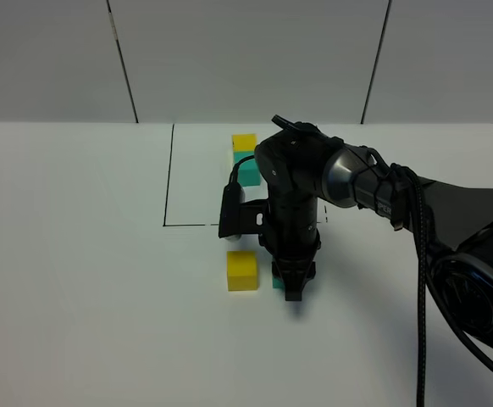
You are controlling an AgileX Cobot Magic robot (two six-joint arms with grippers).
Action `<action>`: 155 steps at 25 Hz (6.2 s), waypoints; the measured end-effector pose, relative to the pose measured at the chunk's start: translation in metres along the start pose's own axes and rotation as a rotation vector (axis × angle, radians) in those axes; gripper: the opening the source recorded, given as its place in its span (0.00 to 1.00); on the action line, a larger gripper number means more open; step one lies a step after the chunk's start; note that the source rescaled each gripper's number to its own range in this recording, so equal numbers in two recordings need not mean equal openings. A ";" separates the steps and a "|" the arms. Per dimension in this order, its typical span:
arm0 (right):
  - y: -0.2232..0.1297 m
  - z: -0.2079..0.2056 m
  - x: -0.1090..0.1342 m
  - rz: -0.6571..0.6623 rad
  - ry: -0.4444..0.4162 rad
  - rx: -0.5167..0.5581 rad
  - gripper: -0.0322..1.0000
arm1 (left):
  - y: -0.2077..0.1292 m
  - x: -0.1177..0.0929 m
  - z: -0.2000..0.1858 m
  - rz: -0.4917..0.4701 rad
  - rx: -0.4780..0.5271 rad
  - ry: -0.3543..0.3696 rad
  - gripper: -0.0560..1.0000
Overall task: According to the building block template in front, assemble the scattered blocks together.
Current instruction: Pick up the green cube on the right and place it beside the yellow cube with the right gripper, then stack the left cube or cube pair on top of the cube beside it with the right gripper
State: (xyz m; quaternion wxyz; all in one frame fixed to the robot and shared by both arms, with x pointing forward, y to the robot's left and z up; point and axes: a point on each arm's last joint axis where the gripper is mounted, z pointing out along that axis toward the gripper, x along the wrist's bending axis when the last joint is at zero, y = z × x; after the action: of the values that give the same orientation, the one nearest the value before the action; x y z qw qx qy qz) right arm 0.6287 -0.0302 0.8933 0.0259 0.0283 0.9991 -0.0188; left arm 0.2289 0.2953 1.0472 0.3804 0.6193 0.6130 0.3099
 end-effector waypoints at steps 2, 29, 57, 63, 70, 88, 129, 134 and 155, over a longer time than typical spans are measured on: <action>0.001 0.000 0.001 -0.002 -0.001 -0.001 0.04 | 0.000 0.000 0.000 0.000 0.000 0.000 0.66; 0.018 0.001 0.010 -0.030 -0.020 -0.029 0.04 | 0.000 0.000 0.000 0.000 0.000 0.000 0.66; 0.025 0.001 0.016 -0.115 -0.029 -0.030 0.06 | 0.000 0.000 0.000 0.000 0.000 0.000 0.66; 0.030 0.000 0.016 -0.107 -0.026 -0.082 0.86 | 0.000 0.000 0.000 0.000 0.000 0.000 0.66; 0.029 -0.045 0.015 -0.005 -0.091 -0.163 1.00 | 0.000 0.000 0.000 0.000 0.000 0.000 0.66; -0.261 -0.226 -0.027 1.371 -0.289 -0.352 1.00 | 0.000 0.000 0.000 0.000 0.000 0.000 0.66; -0.296 -0.187 0.357 1.409 -0.730 -0.800 0.99 | 0.000 0.000 0.000 0.000 0.000 0.000 0.66; -0.296 -0.188 0.356 1.413 -0.743 -0.823 0.98 | 0.000 0.000 0.000 0.000 0.000 0.000 0.66; -0.296 -0.169 0.361 1.470 -0.727 -0.859 0.72 | 0.000 0.000 0.000 0.000 0.000 0.000 0.66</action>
State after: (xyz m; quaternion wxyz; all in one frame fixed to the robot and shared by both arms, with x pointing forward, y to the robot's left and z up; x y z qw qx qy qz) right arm 0.2435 -0.2987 1.0537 0.3513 0.6354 0.5816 0.3669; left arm 0.2289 0.2953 1.0472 0.3804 0.6193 0.6130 0.3099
